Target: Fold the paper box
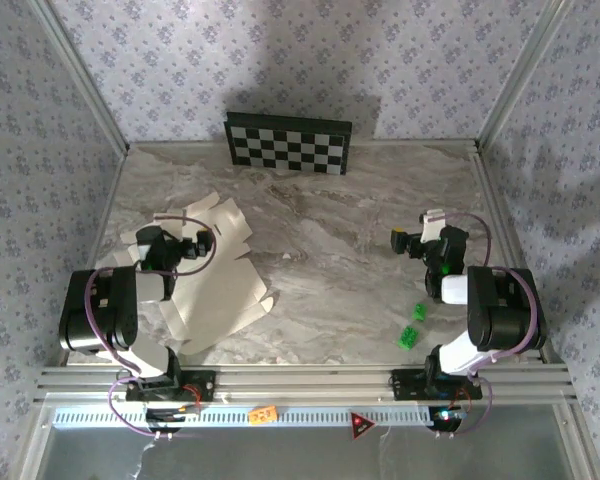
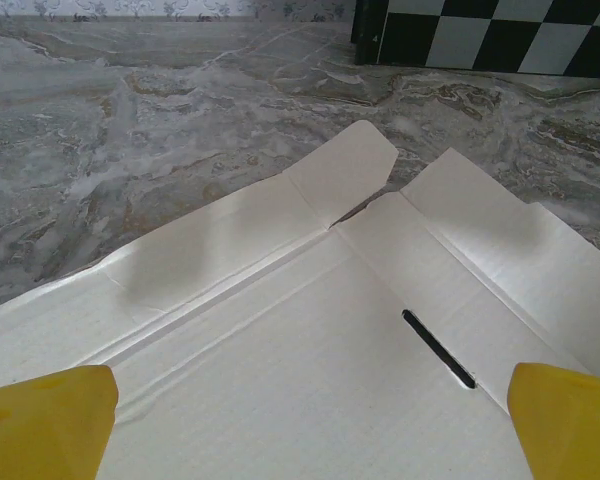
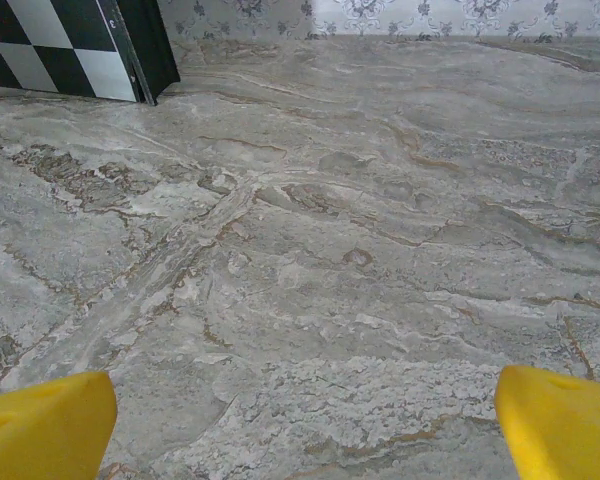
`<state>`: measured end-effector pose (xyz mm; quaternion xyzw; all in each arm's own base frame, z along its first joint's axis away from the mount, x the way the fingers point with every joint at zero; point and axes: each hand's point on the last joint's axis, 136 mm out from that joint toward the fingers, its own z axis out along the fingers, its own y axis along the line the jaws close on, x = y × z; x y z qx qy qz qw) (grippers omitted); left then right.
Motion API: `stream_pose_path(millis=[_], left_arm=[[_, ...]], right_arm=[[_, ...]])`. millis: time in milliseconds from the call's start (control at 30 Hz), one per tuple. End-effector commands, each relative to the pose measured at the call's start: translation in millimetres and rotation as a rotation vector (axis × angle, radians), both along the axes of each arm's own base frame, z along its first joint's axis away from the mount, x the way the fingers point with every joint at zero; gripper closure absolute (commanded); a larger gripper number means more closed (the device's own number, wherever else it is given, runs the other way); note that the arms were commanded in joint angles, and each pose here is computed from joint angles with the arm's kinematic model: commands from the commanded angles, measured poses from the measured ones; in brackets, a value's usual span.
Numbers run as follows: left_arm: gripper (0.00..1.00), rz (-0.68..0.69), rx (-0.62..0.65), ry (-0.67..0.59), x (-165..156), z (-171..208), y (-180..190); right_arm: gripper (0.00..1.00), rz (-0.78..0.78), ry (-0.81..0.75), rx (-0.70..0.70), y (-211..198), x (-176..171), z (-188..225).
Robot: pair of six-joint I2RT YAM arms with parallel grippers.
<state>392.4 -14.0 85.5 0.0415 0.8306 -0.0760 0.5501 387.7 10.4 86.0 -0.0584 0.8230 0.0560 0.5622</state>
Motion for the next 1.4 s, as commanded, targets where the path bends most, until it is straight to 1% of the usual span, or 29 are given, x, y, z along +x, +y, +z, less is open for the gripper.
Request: stream_pose_path(millis=[0, 900, 1000, 1100, 1233, 1367], left_arm=[[0.0, -0.026, 0.006, -0.035, -0.2, 6.7, -3.0], [0.0, -0.024, 0.006, -0.036, -0.2, 6.8, -2.2], [0.0, -0.025, 0.007, -0.039, -0.3, 7.6, -2.8], [0.0, -0.017, 0.008, -0.041, -0.7, 9.0, -1.6], [0.0, 0.07, 0.014, -0.037, 0.2, 19.7, 11.5], [0.0, 0.173, 0.017, 0.003, 0.2, 33.1, 26.6]], right_arm=[[0.01, 0.02, -0.015, -0.005, 2.1, -1.6, 1.7], [0.01, 0.017, -0.014, 0.0, 1.1, -1.2, 1.8], [0.01, 0.004, -0.018, -0.009, -0.2, -0.7, 2.7], [0.01, -0.046, -0.016, -0.026, -6.0, 0.6, 5.1], [0.01, -0.062, -0.009, -0.049, -6.0, 0.9, 16.6], [0.01, -0.068, 0.003, -0.067, -3.5, 0.1, 30.7]])
